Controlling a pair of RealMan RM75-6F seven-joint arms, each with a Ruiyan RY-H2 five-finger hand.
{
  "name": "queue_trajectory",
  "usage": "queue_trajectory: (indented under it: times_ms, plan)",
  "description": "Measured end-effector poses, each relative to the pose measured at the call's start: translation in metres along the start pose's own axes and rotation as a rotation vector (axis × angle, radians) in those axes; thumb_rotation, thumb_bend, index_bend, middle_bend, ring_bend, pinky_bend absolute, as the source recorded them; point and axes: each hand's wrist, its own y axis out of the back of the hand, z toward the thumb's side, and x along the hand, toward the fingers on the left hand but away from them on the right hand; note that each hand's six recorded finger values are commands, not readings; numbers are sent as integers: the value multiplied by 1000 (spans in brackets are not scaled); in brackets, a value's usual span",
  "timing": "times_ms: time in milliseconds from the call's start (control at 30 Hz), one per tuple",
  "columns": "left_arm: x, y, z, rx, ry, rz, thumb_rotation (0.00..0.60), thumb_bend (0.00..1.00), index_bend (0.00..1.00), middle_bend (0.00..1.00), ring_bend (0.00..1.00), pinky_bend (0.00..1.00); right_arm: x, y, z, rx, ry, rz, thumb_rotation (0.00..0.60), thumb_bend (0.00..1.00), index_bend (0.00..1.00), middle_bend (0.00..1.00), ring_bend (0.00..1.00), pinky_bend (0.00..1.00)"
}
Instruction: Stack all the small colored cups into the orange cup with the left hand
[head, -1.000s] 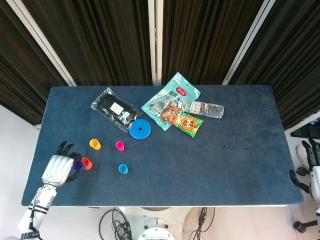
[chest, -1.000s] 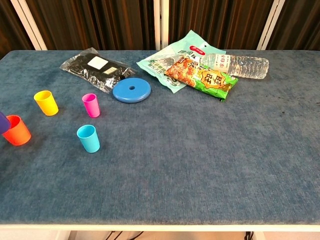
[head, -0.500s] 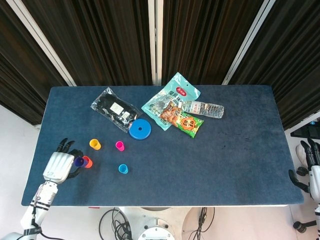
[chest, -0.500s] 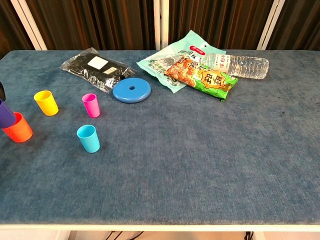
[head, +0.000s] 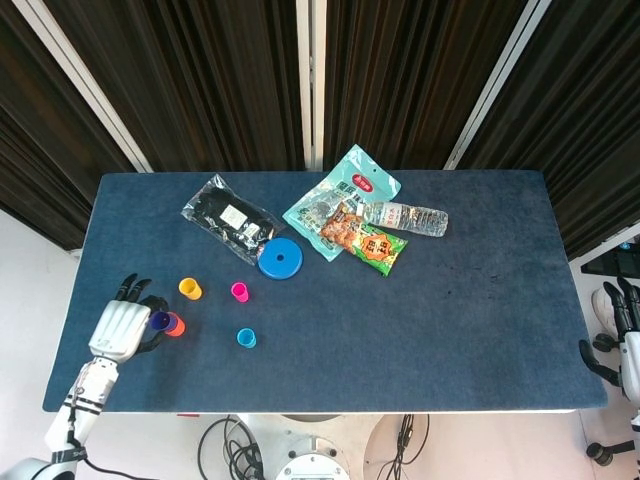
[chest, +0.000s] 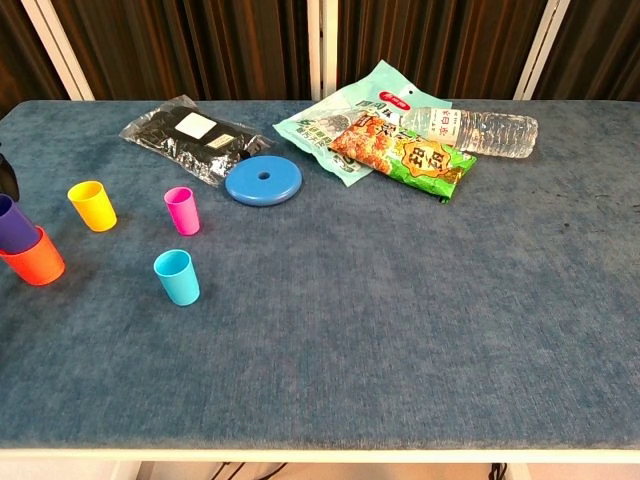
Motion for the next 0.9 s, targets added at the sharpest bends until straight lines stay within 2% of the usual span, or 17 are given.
queue_trajectory:
  times_ms: [100, 200, 500, 667, 900]
  plan:
    - [1, -2, 0, -7, -1, -8, 600, 279, 237, 352, 106, 47, 0, 0, -1, 1, -2, -1, 600, 265, 0, 0, 0, 0]
    - [1, -1, 1, -22, -8, 0, 600, 236, 142, 271, 106, 47, -1, 0, -1, 1, -4, 1, 600, 265, 0, 0, 0, 0]
    - [5, 11, -1, -52, 0, 28, 600, 228, 152, 262, 95, 47, -1, 1, 1, 2, 3, -6, 600, 282, 0, 0, 0, 0]
    - [26, 26, 1, -85, 6, 52, 600, 223, 173, 265, 95, 47, -1, 4, 5, 2, 13, -12, 600, 283, 0, 0, 0, 0]
    - [67, 22, 7, -115, 43, -40, 600, 208, 177, 272, 95, 47, 2, 5, 10, -21, 18, -9, 600, 282, 0, 0, 0, 0]
